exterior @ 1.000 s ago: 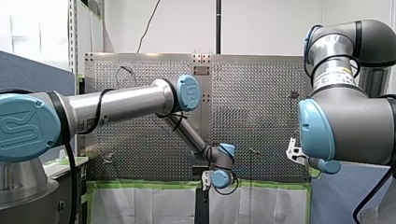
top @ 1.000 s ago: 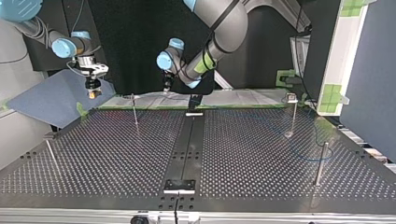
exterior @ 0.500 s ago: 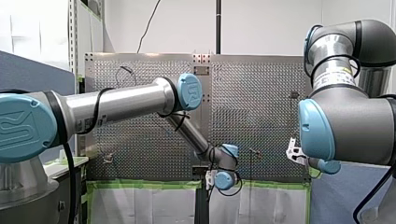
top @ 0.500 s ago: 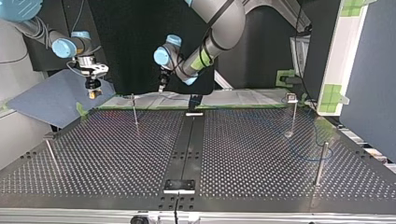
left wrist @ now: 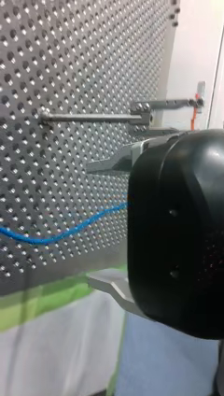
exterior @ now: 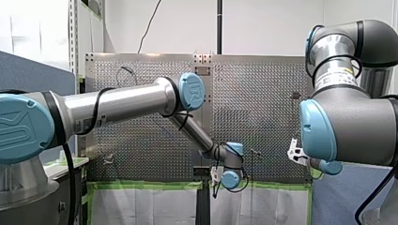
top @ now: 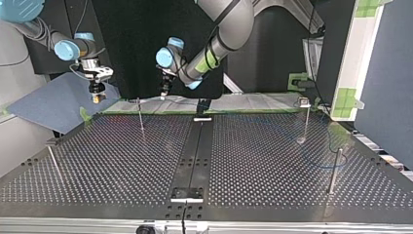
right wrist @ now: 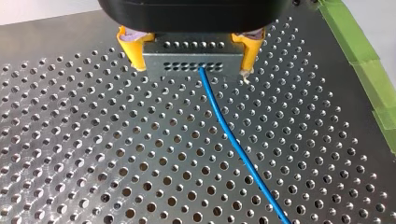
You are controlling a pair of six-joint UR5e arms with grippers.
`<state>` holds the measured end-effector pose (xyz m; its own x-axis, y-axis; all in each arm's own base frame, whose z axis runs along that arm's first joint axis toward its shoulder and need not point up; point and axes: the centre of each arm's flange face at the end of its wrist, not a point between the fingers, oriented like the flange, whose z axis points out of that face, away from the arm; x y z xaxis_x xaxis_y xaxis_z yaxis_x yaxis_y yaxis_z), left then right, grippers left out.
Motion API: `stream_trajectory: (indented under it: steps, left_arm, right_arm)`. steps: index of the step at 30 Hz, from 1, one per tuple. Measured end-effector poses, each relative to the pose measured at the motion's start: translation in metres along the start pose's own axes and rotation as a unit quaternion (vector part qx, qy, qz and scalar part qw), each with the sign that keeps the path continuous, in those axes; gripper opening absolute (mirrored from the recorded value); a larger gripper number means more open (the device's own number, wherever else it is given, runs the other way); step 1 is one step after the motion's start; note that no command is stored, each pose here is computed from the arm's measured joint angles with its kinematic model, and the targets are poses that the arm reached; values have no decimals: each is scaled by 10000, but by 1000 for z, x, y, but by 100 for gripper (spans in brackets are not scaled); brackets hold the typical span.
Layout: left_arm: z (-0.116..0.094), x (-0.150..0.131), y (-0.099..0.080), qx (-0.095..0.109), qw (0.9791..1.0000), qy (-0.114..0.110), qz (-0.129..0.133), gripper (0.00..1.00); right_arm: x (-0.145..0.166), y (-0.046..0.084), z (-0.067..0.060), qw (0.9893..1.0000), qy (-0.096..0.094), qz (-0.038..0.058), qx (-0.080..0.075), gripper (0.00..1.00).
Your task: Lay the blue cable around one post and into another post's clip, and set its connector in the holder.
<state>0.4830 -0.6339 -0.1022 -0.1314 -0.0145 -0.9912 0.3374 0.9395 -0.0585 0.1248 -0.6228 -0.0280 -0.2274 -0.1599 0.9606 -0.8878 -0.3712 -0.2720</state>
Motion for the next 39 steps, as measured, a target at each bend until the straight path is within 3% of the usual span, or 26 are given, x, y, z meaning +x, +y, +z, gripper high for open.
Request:
stream_trajectory:
  steps: [11, 18, 28, 39]
  left_arm:
    - [-1, 12, 21, -190, 9997, 132, 12, 100]
    - [10, 1, 19, -129, 9999, 14, -81, 100]
    - [6, 8, 24, -121, 9999, 108, -55, 100]
    - [10, 2, 22, -135, 9998, 33, -120, 100]
  right_arm:
    - [0, -2, 1, 10000, -1, -4, 26, 0]
    - [0, -3, 1, 10000, -1, -5, 31, 0]
    - [0, -3, 1, 10000, -2, -5, 30, 0]
    - [-1, -4, 1, 10000, -9, -2, 35, 0]
